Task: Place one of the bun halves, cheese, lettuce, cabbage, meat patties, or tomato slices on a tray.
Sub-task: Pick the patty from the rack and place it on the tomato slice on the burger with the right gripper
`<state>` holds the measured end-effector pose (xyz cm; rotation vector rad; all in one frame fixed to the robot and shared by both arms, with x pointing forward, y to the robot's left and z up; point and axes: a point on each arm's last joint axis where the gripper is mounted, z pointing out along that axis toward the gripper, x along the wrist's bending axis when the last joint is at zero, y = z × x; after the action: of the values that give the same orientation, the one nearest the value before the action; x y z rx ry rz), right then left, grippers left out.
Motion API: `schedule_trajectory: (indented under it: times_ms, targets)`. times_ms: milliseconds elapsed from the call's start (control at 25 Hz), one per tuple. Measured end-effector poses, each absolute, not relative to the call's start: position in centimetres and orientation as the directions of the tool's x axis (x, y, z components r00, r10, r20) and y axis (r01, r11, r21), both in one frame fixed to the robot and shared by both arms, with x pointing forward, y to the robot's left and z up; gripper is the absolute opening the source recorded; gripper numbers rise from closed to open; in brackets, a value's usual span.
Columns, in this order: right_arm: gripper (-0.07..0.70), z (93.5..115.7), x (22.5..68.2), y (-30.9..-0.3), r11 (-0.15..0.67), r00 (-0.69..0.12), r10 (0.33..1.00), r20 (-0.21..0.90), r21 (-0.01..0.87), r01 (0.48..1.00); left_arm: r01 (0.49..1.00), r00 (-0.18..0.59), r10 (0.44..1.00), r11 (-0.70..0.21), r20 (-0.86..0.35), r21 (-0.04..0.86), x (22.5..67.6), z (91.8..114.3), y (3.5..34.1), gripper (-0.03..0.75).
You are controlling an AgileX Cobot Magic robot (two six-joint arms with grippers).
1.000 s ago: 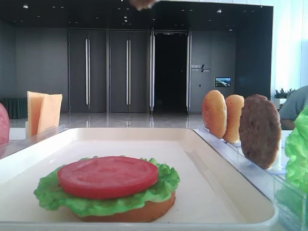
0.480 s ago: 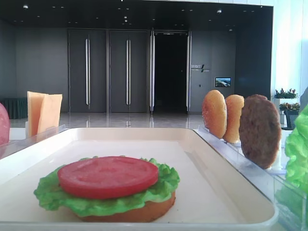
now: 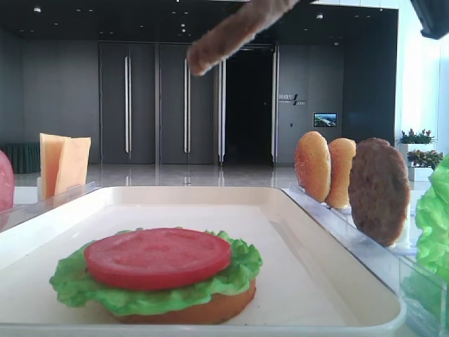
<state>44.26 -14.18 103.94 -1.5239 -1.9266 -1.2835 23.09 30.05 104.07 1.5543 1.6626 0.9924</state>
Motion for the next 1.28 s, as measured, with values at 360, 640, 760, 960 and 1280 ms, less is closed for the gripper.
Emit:
schedule_trajectory:
  times_ms: [360,640,760,960,1280]
  targets:
    - [0.108,101.2,43.4,-14.8,-0.03,-0.293,0.593,0.75,0.384,0.923,0.506,-0.089,0.995,0.012,0.038,0.862,23.1,104.1,30.1,-0.007]
    - [0.108,98.9,44.6,-13.7,-0.026,-0.256,0.541,0.801,0.321,0.947,0.506,-0.089,0.995,0.012,0.038,0.862,23.1,104.1,30.1,-0.007]
    - [0.108,97.8,45.1,-13.3,-0.024,-0.236,0.522,0.819,0.291,0.956,0.506,-0.089,0.995,0.012,0.038,0.862,23.1,104.1,30.1,-0.007]
    - [0.108,96.9,45.4,-12.6,-0.03,-0.223,0.498,0.838,0.273,0.961,0.506,-0.089,0.995,0.012,0.038,0.862,23.1,104.1,30.1,-0.007]
    - [0.108,96.6,43.9,-10.3,0.034,-0.269,0.506,0.82,0.292,0.956,0.506,-0.089,0.995,0.012,0.038,0.862,23.1,104.1,30.1,-0.007]
